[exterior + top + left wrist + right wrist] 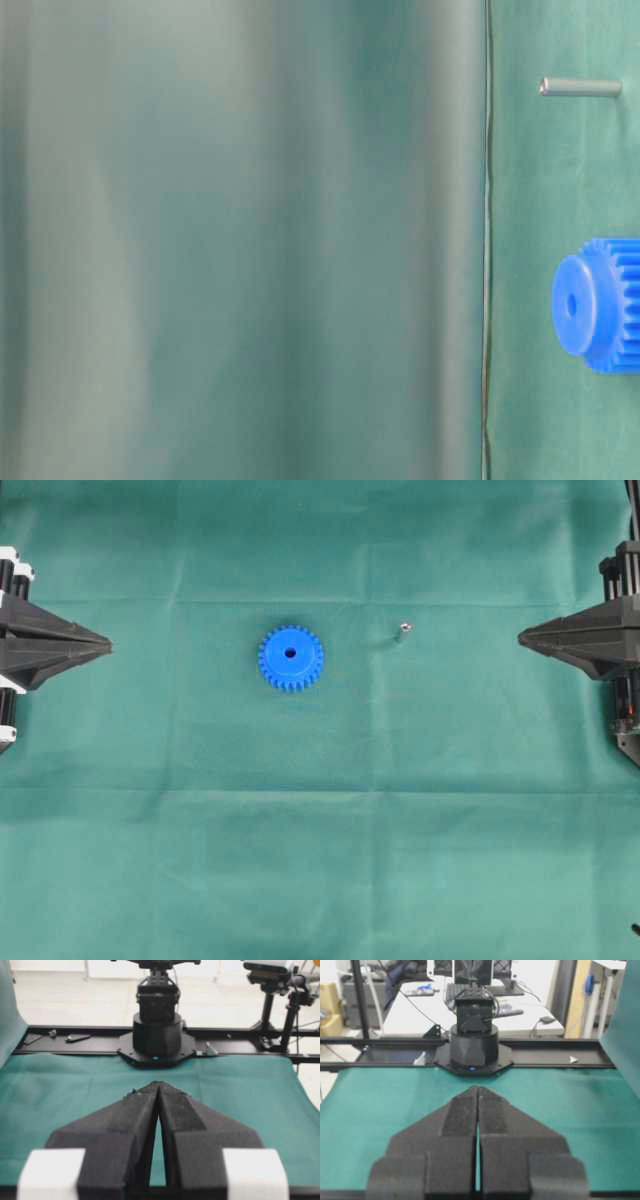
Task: Insert the shaft placed at a random location into the center hole of the medium gear at another random location.
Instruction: 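Move the open right gripper left toward the silver shaft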
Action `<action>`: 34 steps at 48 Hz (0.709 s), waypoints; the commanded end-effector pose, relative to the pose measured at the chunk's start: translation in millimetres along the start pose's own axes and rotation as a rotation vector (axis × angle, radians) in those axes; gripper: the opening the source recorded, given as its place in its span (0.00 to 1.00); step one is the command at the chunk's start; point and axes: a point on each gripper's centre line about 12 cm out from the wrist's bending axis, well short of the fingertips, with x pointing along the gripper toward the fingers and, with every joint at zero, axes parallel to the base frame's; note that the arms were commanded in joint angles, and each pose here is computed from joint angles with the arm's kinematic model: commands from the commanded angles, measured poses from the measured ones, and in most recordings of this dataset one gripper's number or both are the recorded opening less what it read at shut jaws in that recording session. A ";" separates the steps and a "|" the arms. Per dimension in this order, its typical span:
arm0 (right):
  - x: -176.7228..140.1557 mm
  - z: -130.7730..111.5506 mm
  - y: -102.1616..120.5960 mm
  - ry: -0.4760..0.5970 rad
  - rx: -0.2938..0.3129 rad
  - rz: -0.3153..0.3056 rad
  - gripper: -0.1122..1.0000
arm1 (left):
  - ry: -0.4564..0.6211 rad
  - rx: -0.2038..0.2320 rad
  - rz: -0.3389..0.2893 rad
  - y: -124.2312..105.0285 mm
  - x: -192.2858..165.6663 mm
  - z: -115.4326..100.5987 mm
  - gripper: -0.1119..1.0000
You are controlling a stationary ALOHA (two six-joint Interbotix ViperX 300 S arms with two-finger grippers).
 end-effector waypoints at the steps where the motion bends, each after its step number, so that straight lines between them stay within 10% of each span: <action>1: 3.4 4.4 -0.6 -0.011 0.001 -0.002 0.11 | -0.008 -0.002 -0.004 -0.6 4.7 9.5 0.10; 34: 30.3 -53.0 -27.5 0.216 0.021 -0.121 0.14 | 0.008 -0.002 -0.004 -0.6 4.3 7.4 0.10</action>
